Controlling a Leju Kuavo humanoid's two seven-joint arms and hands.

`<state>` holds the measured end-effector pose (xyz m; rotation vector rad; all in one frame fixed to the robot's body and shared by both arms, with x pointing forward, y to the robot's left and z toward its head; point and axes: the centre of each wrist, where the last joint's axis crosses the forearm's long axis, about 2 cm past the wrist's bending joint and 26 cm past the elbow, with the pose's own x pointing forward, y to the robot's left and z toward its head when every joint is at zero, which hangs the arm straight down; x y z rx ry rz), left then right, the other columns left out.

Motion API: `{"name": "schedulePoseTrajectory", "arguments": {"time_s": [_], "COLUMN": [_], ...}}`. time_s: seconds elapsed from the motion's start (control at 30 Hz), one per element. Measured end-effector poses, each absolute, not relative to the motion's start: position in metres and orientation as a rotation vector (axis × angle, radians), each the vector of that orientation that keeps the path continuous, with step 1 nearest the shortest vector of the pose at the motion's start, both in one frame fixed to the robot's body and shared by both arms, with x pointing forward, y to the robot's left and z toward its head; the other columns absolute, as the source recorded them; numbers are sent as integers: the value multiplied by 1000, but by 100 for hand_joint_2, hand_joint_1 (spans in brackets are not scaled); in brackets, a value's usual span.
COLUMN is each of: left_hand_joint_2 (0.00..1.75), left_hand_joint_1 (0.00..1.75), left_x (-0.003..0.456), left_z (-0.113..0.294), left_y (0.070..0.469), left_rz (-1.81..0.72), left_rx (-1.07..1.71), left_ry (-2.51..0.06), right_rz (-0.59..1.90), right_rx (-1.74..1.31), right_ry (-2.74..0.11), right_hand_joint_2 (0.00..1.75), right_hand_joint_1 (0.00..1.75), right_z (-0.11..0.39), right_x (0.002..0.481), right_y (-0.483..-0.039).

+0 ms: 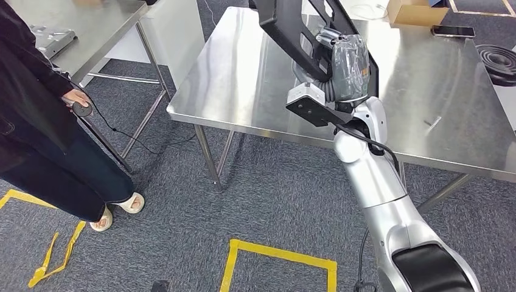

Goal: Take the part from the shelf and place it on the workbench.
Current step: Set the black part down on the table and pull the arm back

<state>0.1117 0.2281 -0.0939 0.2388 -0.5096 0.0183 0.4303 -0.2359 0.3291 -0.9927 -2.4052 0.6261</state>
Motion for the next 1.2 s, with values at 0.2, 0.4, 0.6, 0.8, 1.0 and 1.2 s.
{"name": "schedulePoseTrajectory", "arguments": {"time_s": [0.2, 0.4, 0.6, 0.8, 1.0, 1.2], "left_hand_joint_2": [175, 175, 175, 175, 175, 175], "left_hand_joint_1": [0, 0, 0, 0, 0, 0], "left_x": [112, 112, 112, 112, 112, 113], "left_z": [-94, -94, -94, -94, -94, -93], "left_y": [228, 228, 228, 228, 228, 225], "left_rz": [16, 15, 15, 14, 14, 13], "left_rx": [239, 239, 238, 238, 239, 231], "left_ry": [-511, -511, -511, -514, -516, -519], "right_rz": [630, 628, 621, 599, 585, 569], "right_rx": [-996, -995, -986, -935, -910, -912], "right_ry": [-2401, -2397, -2396, -2393, -2395, -2398], "right_hand_joint_2": [175, 175, 175, 175, 175, 175], "right_hand_joint_1": [175, 175, 175, 175, 175, 175], "right_z": [330, 329, 330, 331, 332, 336], "right_x": [431, 431, 431, 432, 433, 434], "right_y": [-236, -237, -237, -238, -237, -241]}}
